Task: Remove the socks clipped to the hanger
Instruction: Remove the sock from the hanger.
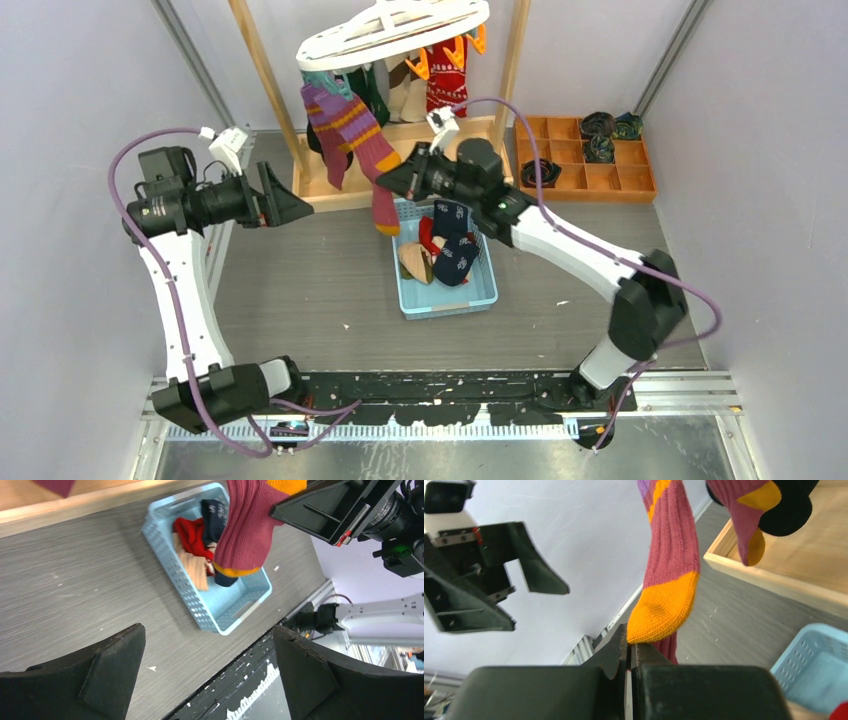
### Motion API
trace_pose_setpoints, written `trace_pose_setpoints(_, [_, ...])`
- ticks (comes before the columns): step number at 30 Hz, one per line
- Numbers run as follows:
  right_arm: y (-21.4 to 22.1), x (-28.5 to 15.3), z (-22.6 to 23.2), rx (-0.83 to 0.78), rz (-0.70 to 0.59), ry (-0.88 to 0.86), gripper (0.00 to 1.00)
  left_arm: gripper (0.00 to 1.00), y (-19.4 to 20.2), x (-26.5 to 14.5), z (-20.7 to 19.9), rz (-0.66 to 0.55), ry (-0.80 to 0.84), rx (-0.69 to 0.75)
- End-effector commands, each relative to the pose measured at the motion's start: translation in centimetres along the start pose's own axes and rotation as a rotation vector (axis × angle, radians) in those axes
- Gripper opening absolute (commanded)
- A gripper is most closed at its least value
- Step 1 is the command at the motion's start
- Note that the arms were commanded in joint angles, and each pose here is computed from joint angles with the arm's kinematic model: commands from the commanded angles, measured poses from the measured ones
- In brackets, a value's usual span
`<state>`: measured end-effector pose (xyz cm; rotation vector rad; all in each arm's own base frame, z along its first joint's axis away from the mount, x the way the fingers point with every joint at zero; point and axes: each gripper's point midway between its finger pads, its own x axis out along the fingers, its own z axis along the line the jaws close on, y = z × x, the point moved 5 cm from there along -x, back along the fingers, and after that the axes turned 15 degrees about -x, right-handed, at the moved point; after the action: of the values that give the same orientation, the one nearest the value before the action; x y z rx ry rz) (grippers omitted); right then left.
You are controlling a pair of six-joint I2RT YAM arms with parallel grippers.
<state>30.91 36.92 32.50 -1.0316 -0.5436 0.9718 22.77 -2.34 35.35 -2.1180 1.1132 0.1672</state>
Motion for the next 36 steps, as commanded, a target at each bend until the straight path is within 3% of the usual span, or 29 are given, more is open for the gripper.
trace_pose_setpoints(1, [-1.3,-4.2,2.8,-0.017,-0.059,-0.057,0.01,1.00,0.8,0.7,-3.4,0.019,0.107,0.066])
trace_pose_setpoints(7, [-2.0,-9.5,5.4,-0.027,-0.096,-0.100,0.01,1.00,1.7,3.4,-7.1,0.093,0.206,0.062])
trace_pose_setpoints(15, [-2.9,-13.3,9.1,-0.007,-0.119,-0.203,0.01,1.00,1.0,4.5,-11.2,0.094,0.348,0.050])
trace_pose_setpoints(24, [-2.5,-12.2,13.3,0.076,-0.157,-0.350,0.01,1.00,1.8,4.7,-13.2,0.141,0.429,0.018])
trace_pose_setpoints(36, [-1.3,-10.0,16.3,0.133,-0.153,-0.439,0.01,0.97,1.6,4.7,-13.1,0.083,0.433,0.037])
